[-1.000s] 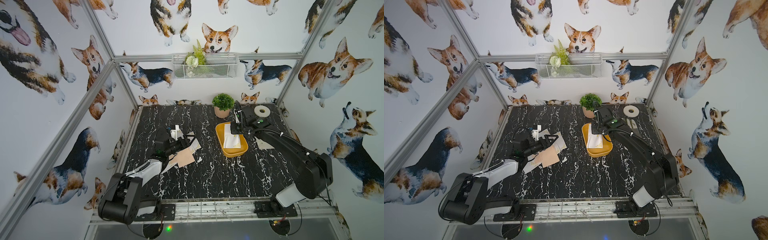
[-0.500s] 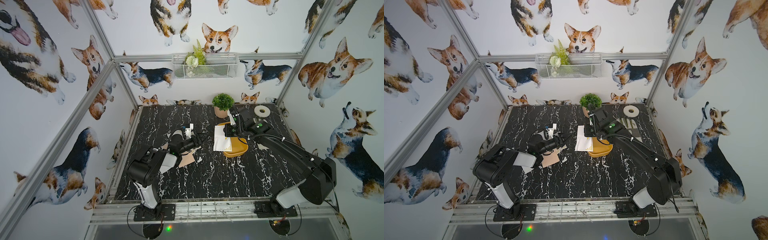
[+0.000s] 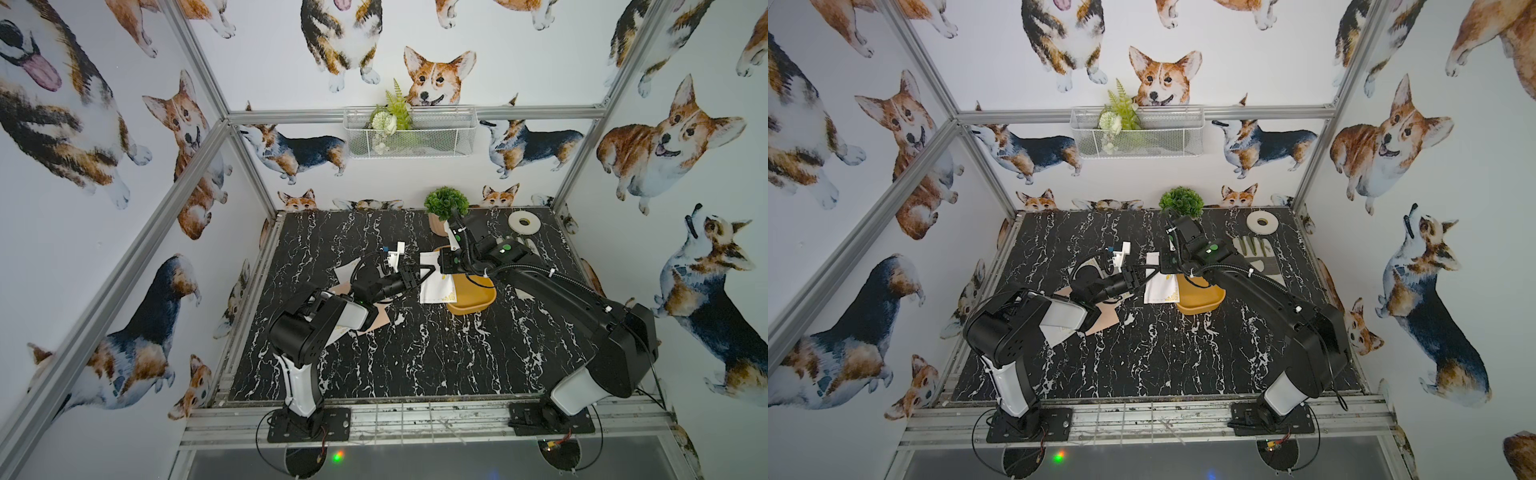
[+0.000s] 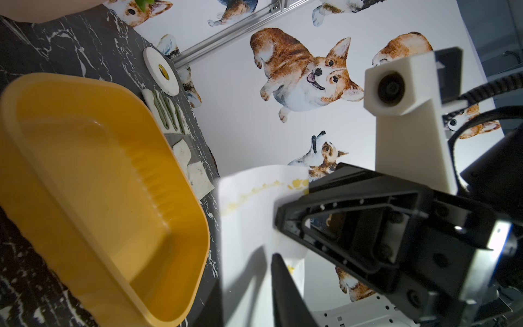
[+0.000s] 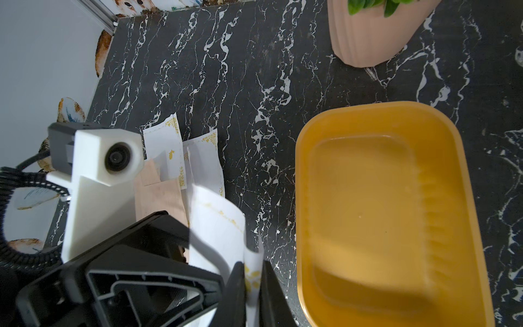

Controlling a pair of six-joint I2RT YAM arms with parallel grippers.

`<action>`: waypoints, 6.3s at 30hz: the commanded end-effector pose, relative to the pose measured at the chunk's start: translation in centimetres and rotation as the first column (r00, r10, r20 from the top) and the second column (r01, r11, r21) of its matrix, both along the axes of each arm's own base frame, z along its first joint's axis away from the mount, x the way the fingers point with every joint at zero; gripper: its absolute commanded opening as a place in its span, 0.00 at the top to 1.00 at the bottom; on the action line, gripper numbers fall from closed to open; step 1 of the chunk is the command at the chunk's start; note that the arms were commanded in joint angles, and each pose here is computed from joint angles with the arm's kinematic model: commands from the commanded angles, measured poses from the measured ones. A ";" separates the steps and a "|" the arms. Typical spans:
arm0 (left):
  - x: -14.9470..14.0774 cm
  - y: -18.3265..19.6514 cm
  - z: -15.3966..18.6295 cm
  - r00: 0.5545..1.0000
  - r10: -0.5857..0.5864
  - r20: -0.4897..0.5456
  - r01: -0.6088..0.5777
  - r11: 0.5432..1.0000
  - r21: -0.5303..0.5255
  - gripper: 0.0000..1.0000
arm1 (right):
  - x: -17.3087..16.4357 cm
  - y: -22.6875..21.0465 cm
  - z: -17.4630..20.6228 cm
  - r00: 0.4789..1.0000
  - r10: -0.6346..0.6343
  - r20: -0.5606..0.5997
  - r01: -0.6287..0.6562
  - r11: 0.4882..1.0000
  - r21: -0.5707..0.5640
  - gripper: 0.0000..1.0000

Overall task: Take out the stationery paper from the storage box
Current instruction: Pick up the stationery paper from the storage box, then place the stationery paper at the center of the board, then reset both arms

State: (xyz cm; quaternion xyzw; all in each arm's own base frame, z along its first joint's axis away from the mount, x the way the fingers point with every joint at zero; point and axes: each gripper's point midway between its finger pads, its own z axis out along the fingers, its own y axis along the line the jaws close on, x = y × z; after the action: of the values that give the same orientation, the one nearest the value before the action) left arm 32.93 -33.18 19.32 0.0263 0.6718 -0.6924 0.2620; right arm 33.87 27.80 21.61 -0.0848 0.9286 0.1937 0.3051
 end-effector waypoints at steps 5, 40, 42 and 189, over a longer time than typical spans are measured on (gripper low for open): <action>-1.0 0.1 3.8 0.996 -0.027 0.088 0.030 0.999 -0.034 1.00 | 0.4 -0.6 -0.5 1.000 -0.022 0.009 0.022 0.999 -0.039 0.80; -6.2 6.5 12.5 0.926 0.097 0.366 -0.164 0.974 0.157 1.00 | -7.2 3.9 11.1 0.872 0.410 0.267 -0.379 0.222 0.898 0.00; -6.1 6.6 12.4 0.925 0.108 0.364 -0.176 0.971 0.161 1.00 | -7.9 5.0 11.3 0.854 0.440 0.277 -0.401 0.218 0.890 0.01; 7.0 32.7 -10.5 0.580 0.389 0.716 -0.769 -0.030 0.639 0.00 | 3.6 -29.4 -12.5 0.736 -0.401 0.546 0.527 0.845 -0.089 0.00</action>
State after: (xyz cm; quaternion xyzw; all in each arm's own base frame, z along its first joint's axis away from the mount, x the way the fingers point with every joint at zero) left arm 39.72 -0.63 8.40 -0.0040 0.8268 0.0301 0.5617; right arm 37.06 -1.72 8.19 0.0652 0.8329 -0.0367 0.5483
